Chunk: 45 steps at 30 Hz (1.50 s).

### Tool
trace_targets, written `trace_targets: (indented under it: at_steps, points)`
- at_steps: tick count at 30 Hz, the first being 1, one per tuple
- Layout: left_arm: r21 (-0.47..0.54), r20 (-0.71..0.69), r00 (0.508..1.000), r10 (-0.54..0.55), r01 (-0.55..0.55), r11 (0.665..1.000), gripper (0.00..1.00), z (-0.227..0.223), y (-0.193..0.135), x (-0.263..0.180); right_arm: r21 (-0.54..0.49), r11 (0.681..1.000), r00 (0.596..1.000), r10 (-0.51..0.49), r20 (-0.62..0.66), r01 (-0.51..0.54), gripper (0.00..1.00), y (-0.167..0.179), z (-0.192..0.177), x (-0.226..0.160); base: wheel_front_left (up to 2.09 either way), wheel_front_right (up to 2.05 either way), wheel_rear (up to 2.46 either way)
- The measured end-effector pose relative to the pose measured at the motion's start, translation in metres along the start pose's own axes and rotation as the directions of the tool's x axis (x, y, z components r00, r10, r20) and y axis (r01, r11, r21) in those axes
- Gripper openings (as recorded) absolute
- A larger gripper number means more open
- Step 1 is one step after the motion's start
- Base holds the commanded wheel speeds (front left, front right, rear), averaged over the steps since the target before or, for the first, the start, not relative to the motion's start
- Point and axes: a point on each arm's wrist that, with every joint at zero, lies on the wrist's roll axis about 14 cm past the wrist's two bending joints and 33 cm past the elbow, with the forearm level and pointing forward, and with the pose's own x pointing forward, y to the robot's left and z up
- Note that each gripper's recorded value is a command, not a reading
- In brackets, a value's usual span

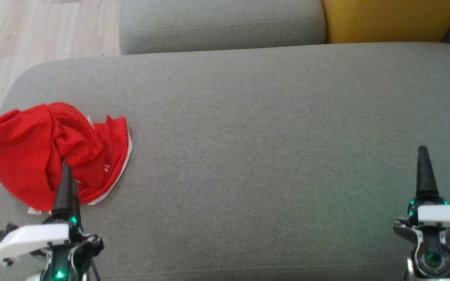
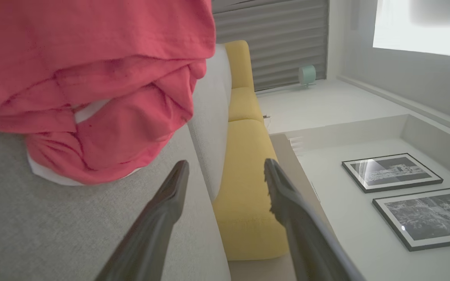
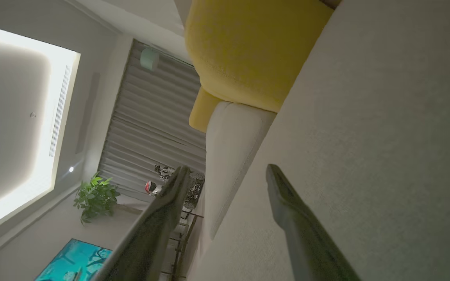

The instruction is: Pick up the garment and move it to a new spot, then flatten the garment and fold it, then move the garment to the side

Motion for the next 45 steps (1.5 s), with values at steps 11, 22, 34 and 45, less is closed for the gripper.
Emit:
trace_targets:
  at_steps: [11,22,34,45]
  points:
    - [0.139,-0.001,0.998,-0.066,0.065,0.988,1.00,-0.005,-0.025,0.007,-0.270,0.953,0.990,0.142,-0.003,-0.138,1.00,0.047,0.000,0.010,0.00,0.00,0.00]
    - [0.387,-0.086,0.988,-0.130,0.153,0.909,1.00,-0.033,-0.044,0.010,-0.485,0.854,0.980,0.196,-0.040,-0.191,1.00,0.063,-0.011,0.007,0.00,0.00,0.00]
    - [0.627,-0.197,0.969,-0.151,0.243,0.740,1.00,-0.070,-0.047,0.008,-0.668,0.720,0.979,0.189,-0.072,-0.188,1.00,0.056,-0.019,0.005,0.00,0.00,0.00]
    - [0.783,-0.244,0.959,-0.146,0.284,0.554,1.00,-0.087,-0.046,0.006,-0.779,0.598,0.977,0.193,-0.088,-0.188,1.00,0.053,-0.023,0.003,0.00,0.00,0.00]
